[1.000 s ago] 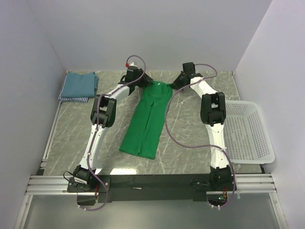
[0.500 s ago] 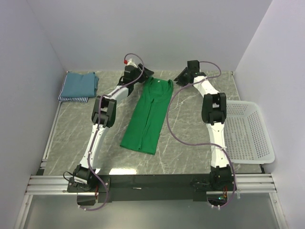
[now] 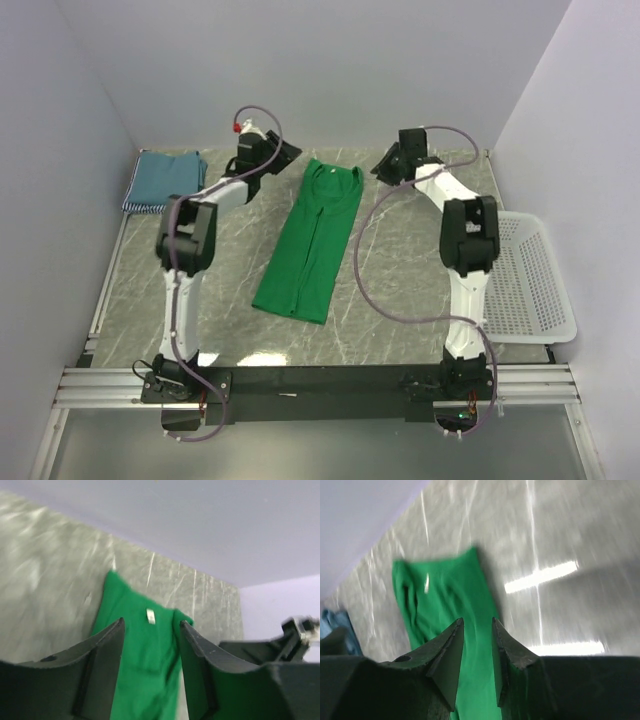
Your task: Fold and stack the tank tops
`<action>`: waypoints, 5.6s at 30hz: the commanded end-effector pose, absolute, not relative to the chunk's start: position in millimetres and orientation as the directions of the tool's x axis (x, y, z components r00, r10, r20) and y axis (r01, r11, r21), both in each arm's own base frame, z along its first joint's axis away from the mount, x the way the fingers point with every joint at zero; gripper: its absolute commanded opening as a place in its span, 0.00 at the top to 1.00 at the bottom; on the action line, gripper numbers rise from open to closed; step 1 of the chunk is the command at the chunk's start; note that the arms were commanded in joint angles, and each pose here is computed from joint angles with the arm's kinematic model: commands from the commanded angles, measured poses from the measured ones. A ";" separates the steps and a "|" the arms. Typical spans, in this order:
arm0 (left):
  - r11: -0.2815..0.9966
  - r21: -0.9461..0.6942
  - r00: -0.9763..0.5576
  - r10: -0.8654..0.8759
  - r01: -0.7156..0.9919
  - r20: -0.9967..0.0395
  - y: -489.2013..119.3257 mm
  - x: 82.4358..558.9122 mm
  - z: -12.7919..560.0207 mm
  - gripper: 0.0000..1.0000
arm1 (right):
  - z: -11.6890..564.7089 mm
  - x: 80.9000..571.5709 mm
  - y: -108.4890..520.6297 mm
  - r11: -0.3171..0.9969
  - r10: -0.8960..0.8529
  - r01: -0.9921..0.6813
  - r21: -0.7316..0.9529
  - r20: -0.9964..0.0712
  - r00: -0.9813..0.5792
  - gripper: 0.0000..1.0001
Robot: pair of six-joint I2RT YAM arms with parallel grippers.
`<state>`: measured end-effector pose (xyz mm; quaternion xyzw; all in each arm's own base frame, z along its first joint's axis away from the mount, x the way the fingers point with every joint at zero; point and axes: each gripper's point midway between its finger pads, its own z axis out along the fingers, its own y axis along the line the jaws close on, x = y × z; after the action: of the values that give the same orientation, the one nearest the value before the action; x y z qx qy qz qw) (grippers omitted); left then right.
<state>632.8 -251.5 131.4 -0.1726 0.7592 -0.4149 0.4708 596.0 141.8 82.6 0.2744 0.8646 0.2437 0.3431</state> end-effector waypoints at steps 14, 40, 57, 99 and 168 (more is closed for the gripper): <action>0.806 -0.477 -0.611 -0.583 -0.350 -0.536 -167.2 302.0 81.0 0.34 | 75.7 274.9 241.8 0.864 0.383 0.123 0.489 -0.479 -0.790 0.63; 0.786 -0.430 -0.626 -0.616 -0.444 -0.478 -132.8 214.1 10.6 0.45 | 28.0 159.8 268.3 0.778 0.479 0.205 0.594 -0.350 -0.805 0.56; 0.806 -0.398 -0.668 -0.588 -0.438 -0.456 -139.0 201.7 -8.9 0.75 | 22.1 164.9 291.7 0.775 0.467 0.193 0.601 -0.340 -0.816 0.55; 0.877 -0.429 -0.810 -0.406 -0.215 -0.423 -229.2 98.5 23.0 0.99 | 44.0 92.3 199.7 0.968 0.171 0.048 0.247 -0.502 -0.848 1.00; 0.834 -0.539 -0.707 -0.452 -0.117 -0.545 -258.2 327.6 80.9 0.84 | 114.0 379.1 215.9 0.970 0.223 0.091 0.225 -0.678 -0.701 0.61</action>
<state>337.7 -248.0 95.3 -0.1638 0.8874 -0.2370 0.3599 368.0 205.9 109.0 0.0853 0.9215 0.0758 0.3713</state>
